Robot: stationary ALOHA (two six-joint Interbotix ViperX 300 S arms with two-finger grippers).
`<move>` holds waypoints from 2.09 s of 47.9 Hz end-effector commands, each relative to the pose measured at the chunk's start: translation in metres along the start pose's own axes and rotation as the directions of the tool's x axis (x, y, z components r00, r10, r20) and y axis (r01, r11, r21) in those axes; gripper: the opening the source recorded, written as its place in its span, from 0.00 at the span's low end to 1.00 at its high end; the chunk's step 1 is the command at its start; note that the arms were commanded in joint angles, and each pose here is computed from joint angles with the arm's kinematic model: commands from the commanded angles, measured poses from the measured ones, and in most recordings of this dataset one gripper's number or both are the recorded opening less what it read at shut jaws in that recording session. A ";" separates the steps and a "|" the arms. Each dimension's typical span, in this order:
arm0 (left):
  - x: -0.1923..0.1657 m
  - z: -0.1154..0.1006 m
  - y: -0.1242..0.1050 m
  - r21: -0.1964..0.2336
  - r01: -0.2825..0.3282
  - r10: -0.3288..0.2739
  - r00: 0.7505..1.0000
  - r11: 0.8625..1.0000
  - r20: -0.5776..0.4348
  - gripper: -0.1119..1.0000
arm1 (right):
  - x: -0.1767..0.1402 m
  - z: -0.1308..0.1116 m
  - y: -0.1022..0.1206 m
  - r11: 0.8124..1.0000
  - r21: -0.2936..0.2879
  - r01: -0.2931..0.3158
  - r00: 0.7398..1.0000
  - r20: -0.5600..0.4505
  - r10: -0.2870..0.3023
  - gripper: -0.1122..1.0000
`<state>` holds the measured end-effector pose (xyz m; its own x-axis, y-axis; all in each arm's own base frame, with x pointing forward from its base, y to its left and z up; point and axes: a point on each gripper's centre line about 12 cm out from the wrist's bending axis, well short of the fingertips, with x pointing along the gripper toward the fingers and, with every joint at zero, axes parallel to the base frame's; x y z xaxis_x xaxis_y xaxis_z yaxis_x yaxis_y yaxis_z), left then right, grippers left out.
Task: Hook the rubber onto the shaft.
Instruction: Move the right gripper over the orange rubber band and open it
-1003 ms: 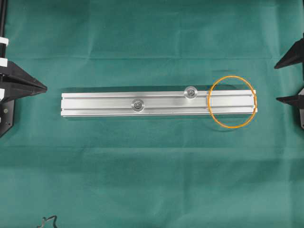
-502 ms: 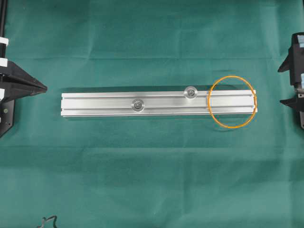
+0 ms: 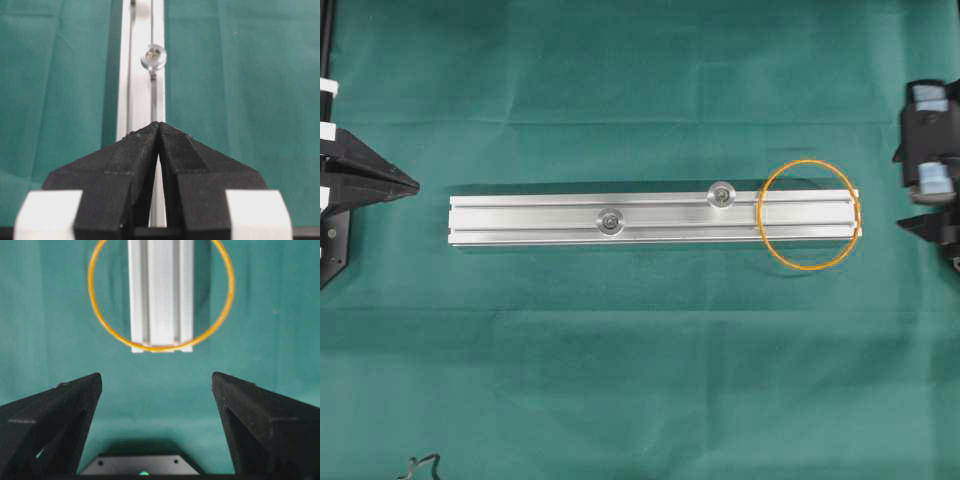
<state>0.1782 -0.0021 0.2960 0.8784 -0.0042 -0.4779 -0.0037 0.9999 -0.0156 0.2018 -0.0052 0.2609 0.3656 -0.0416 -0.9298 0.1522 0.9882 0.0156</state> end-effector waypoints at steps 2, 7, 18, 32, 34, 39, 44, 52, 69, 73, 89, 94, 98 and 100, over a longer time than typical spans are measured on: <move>-0.002 0.010 -0.001 0.005 0.002 -0.002 1.000 1.000 0.023 0.12 | 0.011 0.008 0.005 1.000 0.007 -0.022 1.000 0.003 0.022 0.92; -0.002 0.010 -0.001 0.005 0.002 -0.002 1.000 1.000 0.023 0.12 | 0.028 0.008 0.010 0.999 0.005 -0.038 0.999 -0.012 0.038 0.92; -0.002 0.010 -0.001 0.007 0.001 -0.001 1.000 1.000 0.022 0.12 | 0.059 0.011 0.023 0.997 -0.021 -0.069 0.998 0.002 0.069 0.92; -0.002 0.010 0.000 0.008 0.000 0.000 1.000 1.000 0.022 0.12 | 0.095 0.011 0.039 0.994 -0.061 -0.090 0.996 -0.015 0.089 0.92; -0.002 0.010 -0.001 0.007 0.001 -0.001 1.000 1.000 0.022 0.12 | 0.100 0.011 0.040 0.994 -0.064 -0.091 0.996 -0.018 0.090 0.92; -0.002 0.010 0.000 0.006 0.000 0.000 1.000 1.000 0.022 0.12 | 0.109 0.012 0.045 0.993 -0.075 -0.096 0.995 -0.017 0.095 0.92; -0.001 0.009 0.000 0.006 -0.003 0.003 1.000 1.000 0.020 0.12 | 0.117 0.013 0.048 0.991 -0.085 -0.100 0.995 -0.016 0.099 0.92; -0.002 0.010 0.000 0.006 -0.004 0.004 1.000 1.000 0.022 0.12 | 0.129 0.011 0.054 0.989 -0.101 -0.105 0.994 -0.024 0.103 0.92; -0.001 0.009 0.000 0.006 -0.004 0.004 1.000 1.000 0.020 0.12 | 0.150 0.002 0.061 0.988 -0.103 -0.115 0.993 -0.027 0.113 0.92; -0.001 0.009 0.000 0.006 -0.004 0.004 1.000 1.000 0.020 0.12 | 0.153 0.001 0.062 0.989 -0.095 -0.117 0.993 -0.022 0.115 0.92; -0.001 0.009 0.001 0.005 -0.005 0.005 1.000 1.000 0.019 0.12 | 0.157 0.002 0.063 0.989 -0.090 -0.118 0.993 -0.016 0.117 0.92; -0.001 0.009 0.001 0.004 -0.007 0.007 1.000 1.000 0.020 0.12 | 0.158 0.001 0.063 0.989 -0.090 -0.118 0.993 -0.017 0.117 0.92; -0.001 0.009 0.001 0.004 -0.007 0.007 1.000 1.000 0.020 0.12 | 0.159 0.000 0.062 0.989 -0.089 -0.116 0.993 -0.023 0.114 0.92; -0.001 0.009 0.001 0.004 -0.007 0.007 1.000 1.000 0.020 0.12 | 0.160 0.000 0.063 0.989 -0.092 -0.116 0.993 -0.025 0.114 0.92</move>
<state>0.1784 -0.0017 0.2957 0.8777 -0.0020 -0.4793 -0.0053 0.9999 -0.0140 0.2667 0.0486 0.1105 0.3415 0.0700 -0.9373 0.0275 0.9960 0.0845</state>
